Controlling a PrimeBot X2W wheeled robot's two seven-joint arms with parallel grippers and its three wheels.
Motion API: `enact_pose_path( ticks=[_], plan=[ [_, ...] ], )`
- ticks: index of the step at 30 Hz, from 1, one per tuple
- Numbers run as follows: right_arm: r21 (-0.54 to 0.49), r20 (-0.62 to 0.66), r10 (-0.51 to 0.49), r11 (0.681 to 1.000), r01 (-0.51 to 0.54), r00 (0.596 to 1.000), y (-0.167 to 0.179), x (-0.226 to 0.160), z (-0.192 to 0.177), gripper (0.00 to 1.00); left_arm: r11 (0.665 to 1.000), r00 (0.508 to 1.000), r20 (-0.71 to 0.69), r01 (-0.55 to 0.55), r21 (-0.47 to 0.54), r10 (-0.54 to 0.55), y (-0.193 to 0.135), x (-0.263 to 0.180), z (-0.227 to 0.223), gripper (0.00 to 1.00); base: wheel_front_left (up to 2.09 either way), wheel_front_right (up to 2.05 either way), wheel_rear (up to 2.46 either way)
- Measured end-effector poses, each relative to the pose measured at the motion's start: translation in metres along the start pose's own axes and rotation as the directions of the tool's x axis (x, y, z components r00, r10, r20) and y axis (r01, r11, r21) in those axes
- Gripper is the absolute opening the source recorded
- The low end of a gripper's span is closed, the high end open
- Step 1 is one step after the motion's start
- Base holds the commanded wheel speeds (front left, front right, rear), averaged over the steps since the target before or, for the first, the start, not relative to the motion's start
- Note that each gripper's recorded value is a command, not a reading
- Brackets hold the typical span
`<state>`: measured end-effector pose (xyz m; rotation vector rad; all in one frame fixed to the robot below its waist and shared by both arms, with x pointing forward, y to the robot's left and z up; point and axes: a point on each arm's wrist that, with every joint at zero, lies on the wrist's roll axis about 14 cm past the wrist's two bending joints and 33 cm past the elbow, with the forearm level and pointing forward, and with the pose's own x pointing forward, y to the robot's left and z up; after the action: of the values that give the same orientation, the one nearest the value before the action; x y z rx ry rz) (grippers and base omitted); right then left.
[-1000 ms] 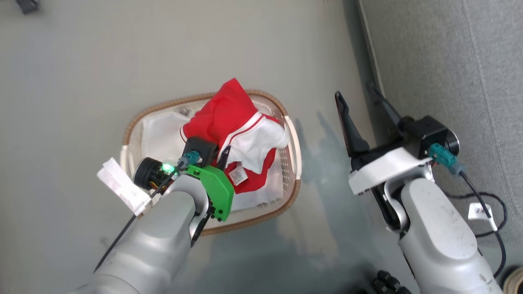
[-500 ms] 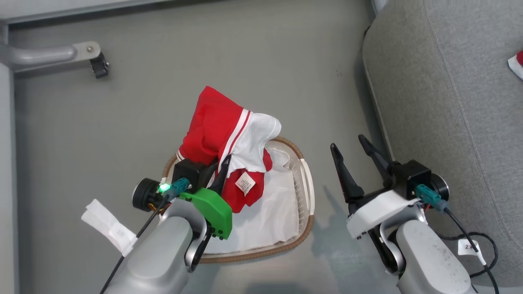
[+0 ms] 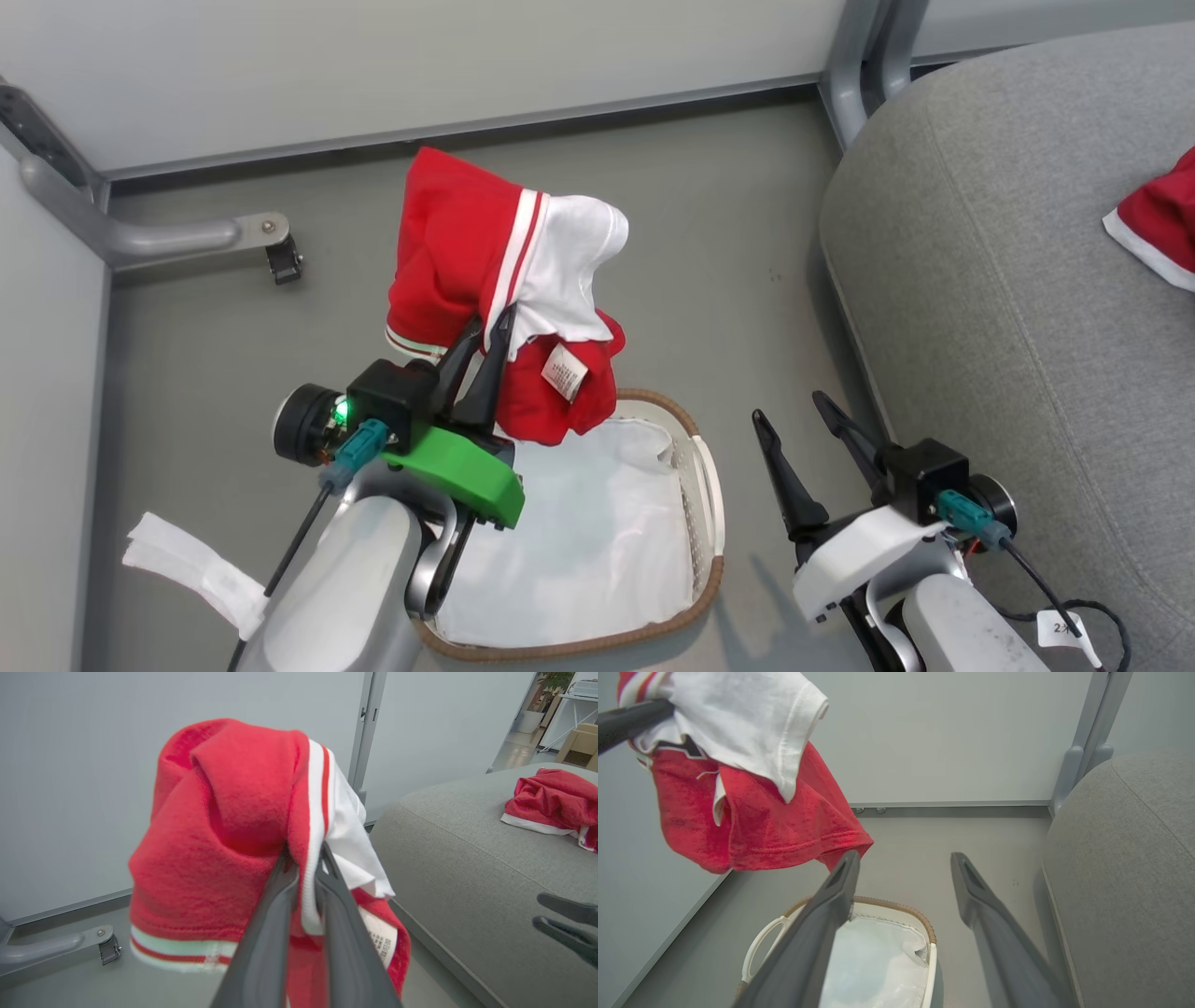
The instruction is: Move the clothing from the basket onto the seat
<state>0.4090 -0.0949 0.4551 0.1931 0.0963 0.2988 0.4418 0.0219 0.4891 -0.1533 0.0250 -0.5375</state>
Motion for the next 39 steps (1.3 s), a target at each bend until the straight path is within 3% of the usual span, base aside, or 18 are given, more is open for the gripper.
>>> enact_pose_path(
  ticks=[10,19,26,32,39],
  plan=[
    [-0.004,0.020,0.000,1.000,0.000,1.000,0.006,-0.018,0.007,1.00,0.999,0.981,0.191,0.026,0.046,-0.034,-0.016,-0.005,0.066,0.00,0.00,0.00,0.00],
    [0.015,0.027,0.034,0.999,-0.034,0.999,0.019,-0.018,0.009,1.00,0.998,0.976,0.211,0.044,0.045,-0.053,-0.024,-0.007,0.070,0.00,0.00,0.00,0.00],
    [0.006,0.086,0.173,0.985,-0.175,0.981,0.059,0.002,0.032,1.00,0.998,0.979,0.196,0.050,0.028,-0.055,-0.027,-0.008,0.063,0.00,0.00,0.00,0.00],
    [-0.048,0.118,0.321,0.947,-0.318,0.940,0.100,0.024,0.052,1.00,0.998,0.982,0.179,0.057,0.020,-0.059,-0.030,-0.010,0.056,0.00,0.00,0.00,0.00],
    [-0.138,0.103,0.418,0.905,-0.403,0.903,0.125,0.043,0.060,1.00,0.998,0.985,0.161,0.064,0.004,-0.064,-0.032,-0.013,0.050,0.00,0.00,0.00,0.00]
  ],
)
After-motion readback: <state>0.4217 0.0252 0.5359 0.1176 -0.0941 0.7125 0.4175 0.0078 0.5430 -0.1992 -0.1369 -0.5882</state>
